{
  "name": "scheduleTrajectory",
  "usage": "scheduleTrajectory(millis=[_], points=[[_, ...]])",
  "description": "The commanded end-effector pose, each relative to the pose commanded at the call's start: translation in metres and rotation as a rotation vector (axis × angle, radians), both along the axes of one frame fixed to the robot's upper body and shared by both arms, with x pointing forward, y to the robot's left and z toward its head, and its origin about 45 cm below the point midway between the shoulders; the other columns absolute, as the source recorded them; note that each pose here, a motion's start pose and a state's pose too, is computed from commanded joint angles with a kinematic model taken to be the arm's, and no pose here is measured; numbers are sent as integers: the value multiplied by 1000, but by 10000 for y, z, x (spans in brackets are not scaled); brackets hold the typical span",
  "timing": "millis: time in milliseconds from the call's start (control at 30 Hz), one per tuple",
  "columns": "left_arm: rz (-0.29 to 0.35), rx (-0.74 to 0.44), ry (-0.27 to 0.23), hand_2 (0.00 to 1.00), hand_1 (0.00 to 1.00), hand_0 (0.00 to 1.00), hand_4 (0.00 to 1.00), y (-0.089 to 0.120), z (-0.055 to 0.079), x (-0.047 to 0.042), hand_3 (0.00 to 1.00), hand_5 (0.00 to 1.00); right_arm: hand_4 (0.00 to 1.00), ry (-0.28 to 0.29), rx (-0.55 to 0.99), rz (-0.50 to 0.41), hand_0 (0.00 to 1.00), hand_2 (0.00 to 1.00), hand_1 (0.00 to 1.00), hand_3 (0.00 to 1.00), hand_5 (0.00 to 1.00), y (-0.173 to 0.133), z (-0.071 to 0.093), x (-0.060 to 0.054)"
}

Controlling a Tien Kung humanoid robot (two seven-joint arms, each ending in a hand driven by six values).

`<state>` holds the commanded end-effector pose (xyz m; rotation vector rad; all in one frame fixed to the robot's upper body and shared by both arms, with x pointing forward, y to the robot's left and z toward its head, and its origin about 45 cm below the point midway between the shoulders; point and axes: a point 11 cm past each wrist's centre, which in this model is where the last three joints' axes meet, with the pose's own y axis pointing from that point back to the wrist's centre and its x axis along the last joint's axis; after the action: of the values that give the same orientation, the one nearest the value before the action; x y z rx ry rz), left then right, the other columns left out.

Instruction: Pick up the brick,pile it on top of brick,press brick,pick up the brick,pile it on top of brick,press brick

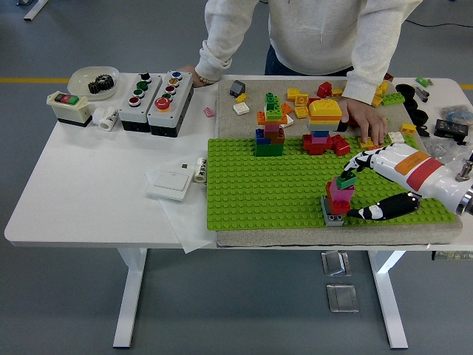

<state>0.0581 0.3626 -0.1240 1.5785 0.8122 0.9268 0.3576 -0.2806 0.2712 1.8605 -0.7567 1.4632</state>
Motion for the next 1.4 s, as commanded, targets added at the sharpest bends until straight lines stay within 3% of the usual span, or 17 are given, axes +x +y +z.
scheduleTrajectory(millis=[733,1400], points=[[1,2,-2,606,714,800,529,4,3,12,534,510,902,-5,-3,-2,328,598,443,627,509,-3,15,9],[4,2,-7,606,718,801,530,4,5,31,534,510,897,-21,5,-3,342,630,483,626,495,-2,43,23]])
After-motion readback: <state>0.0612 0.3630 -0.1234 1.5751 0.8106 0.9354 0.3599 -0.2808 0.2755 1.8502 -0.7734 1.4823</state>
